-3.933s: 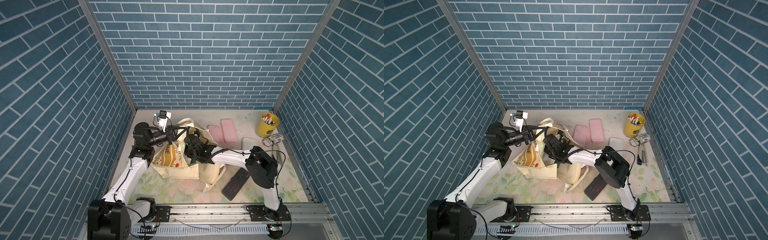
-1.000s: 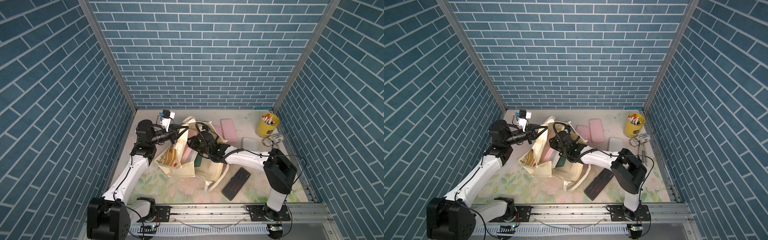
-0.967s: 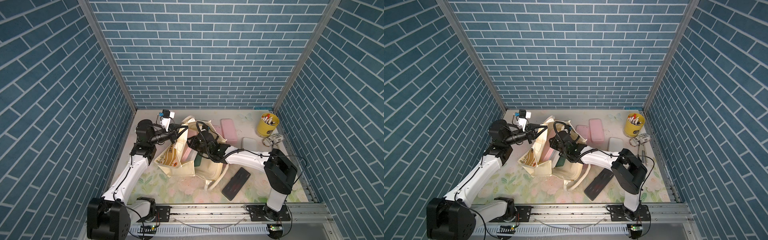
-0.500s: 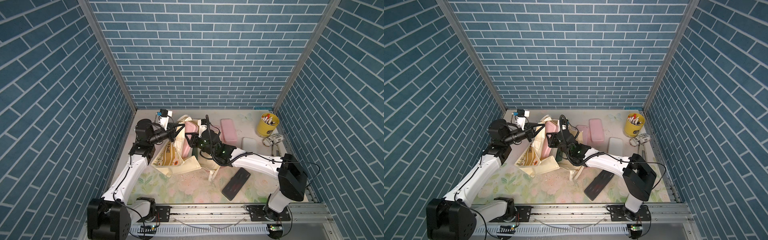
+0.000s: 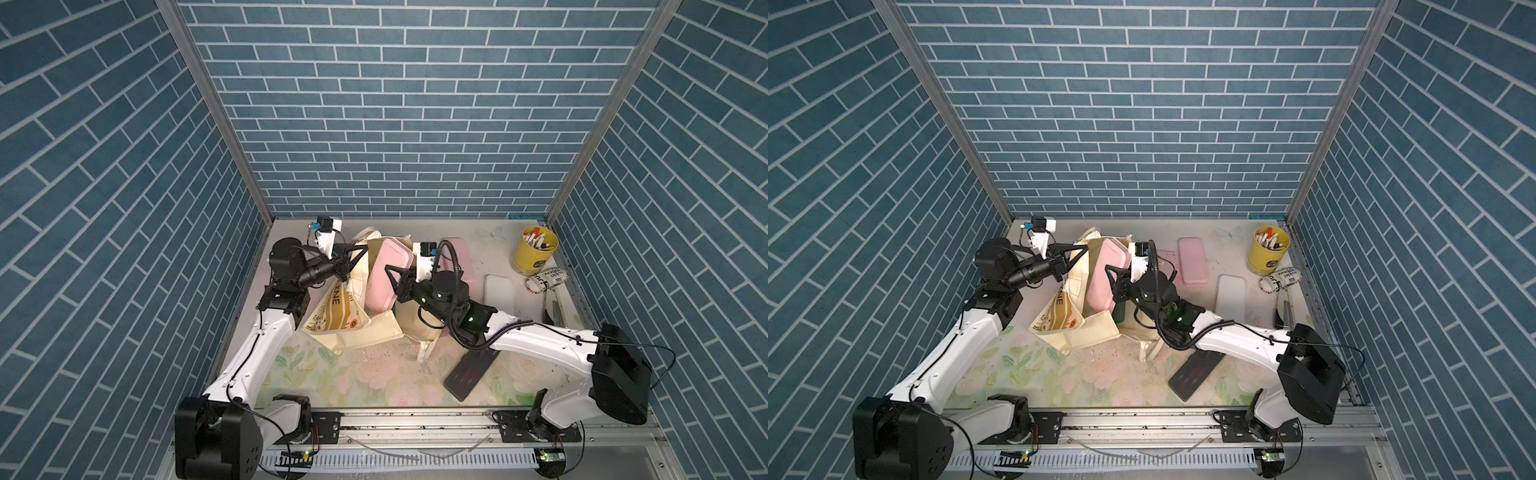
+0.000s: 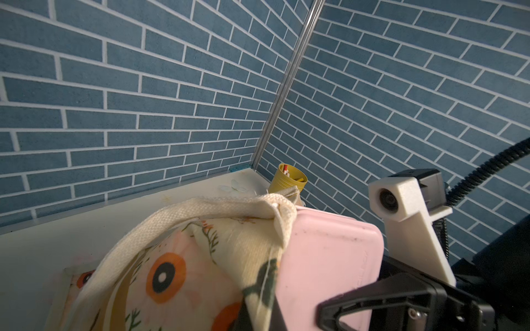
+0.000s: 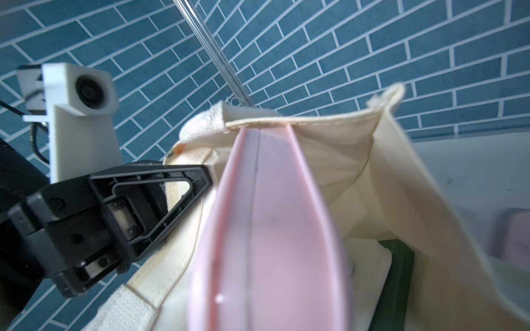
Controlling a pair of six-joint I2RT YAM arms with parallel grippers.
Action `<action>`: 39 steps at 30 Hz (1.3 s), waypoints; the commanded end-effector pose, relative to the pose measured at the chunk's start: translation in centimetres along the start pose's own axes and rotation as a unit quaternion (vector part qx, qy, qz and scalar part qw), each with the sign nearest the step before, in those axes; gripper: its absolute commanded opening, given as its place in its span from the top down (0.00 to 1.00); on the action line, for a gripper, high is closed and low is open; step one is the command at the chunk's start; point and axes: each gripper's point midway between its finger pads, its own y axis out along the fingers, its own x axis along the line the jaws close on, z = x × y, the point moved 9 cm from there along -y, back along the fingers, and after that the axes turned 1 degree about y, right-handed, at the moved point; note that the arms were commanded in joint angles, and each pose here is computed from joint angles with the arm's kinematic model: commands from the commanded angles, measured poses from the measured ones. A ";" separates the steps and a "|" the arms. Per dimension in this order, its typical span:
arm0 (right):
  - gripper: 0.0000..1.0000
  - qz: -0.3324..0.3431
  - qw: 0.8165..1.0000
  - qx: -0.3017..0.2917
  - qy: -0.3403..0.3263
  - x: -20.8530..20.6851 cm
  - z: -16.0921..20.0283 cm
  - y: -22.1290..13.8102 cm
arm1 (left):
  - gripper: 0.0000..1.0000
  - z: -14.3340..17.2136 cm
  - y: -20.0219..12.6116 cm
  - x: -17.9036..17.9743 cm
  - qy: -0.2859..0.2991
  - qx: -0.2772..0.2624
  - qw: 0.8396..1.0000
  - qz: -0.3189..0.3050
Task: Take out the pencil case from the canvas bag
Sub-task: Pick up the pencil case from the canvas bag, then place the pencil case at the center of the board.
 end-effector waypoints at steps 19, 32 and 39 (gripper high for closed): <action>1.00 0.151 0.955 -0.256 -0.022 -3.2 -7.3 -10.0 | 1.00 -2.6 -0.8 0.8 0.007 -0.055 0.997 -0.061; 1.00 0.431 0.884 -0.164 0.082 -12.3 -7.7 -15.6 | 1.00 -5.8 -2.7 0.4 -0.043 -0.114 0.988 -0.092; 1.00 0.417 0.897 -0.093 0.113 -13.4 -6.9 -13.3 | 1.00 -6.5 -2.9 0.1 -0.058 -0.098 0.987 -0.113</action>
